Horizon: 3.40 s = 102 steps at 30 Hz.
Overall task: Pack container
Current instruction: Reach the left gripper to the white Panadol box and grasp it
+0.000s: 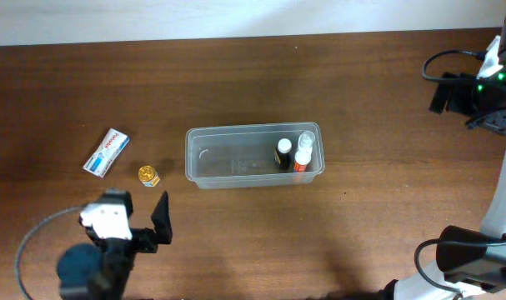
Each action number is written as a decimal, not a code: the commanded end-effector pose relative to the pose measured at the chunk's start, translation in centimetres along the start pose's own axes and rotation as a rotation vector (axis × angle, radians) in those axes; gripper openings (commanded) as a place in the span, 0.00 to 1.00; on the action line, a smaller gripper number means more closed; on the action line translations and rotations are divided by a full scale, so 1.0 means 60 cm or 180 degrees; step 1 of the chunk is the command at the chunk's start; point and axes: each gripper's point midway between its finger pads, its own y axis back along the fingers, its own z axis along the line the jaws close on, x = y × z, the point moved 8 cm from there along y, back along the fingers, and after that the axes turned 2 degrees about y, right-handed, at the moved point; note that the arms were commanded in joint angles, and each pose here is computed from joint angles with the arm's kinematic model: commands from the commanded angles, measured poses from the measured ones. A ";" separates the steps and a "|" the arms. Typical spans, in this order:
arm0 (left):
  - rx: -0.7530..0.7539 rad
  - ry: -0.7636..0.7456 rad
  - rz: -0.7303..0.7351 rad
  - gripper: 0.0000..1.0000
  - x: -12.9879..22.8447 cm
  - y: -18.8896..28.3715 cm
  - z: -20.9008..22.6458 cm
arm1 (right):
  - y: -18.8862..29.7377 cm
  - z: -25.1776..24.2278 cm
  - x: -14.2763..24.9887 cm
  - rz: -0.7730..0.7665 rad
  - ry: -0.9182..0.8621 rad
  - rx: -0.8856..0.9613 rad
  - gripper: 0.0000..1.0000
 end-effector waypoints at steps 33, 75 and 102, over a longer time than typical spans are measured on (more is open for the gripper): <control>-0.0807 0.0561 0.2846 0.99 -0.214 -0.200 0.126 | -0.003 -0.004 -0.001 0.0011 0.0004 0.0053 0.98; -0.0660 0.0464 0.3914 0.99 0.060 -0.482 0.323 | -0.003 -0.004 -0.001 0.0011 0.0003 0.0053 0.98; -0.0638 0.0835 0.4013 0.71 0.090 -0.484 0.313 | -0.003 -0.004 -0.001 0.0011 0.0003 0.0053 0.98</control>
